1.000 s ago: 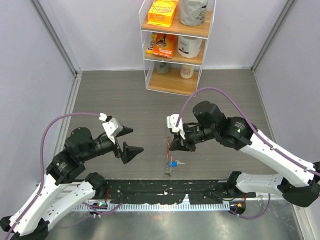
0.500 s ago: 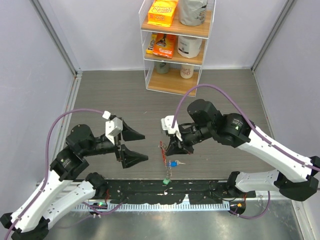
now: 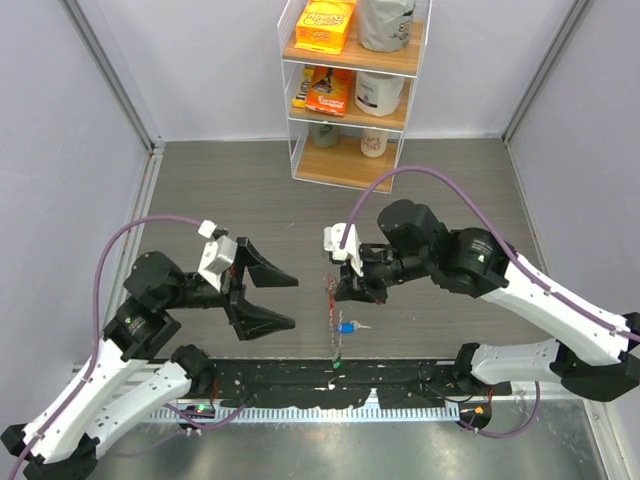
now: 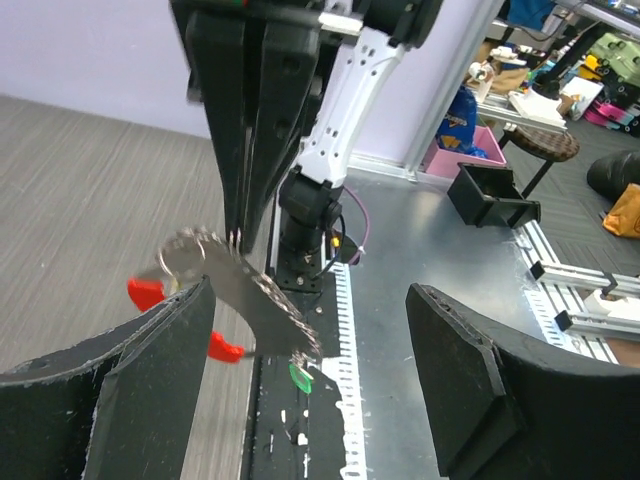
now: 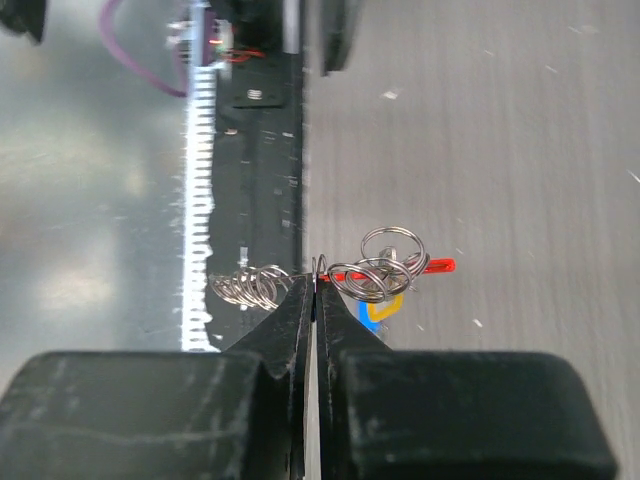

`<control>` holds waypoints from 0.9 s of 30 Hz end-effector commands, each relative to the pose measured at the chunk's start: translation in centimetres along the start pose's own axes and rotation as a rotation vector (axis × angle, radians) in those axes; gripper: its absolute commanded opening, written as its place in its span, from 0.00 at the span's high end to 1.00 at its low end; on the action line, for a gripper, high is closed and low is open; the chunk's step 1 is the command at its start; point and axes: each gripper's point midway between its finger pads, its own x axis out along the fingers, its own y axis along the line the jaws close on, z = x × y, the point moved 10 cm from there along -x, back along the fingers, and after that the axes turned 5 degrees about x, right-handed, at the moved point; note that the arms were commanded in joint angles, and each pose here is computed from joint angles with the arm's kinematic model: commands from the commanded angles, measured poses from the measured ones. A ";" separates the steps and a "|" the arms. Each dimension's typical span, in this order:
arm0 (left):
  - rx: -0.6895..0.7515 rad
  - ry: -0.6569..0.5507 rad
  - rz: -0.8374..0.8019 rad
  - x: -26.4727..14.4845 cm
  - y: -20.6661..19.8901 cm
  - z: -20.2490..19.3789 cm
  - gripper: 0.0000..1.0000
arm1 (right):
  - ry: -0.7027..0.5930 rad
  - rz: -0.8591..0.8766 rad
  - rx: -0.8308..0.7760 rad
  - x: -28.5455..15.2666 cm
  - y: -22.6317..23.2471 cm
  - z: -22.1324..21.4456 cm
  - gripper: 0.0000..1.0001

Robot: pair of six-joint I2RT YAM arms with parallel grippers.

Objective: Put the keys on the keyring

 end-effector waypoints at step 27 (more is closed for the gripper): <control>-0.784 0.606 0.727 9.6 7.3 -14.2 0.18 | -0.206 -0.931 0.617 -8.9 1.4 -8.9 0.94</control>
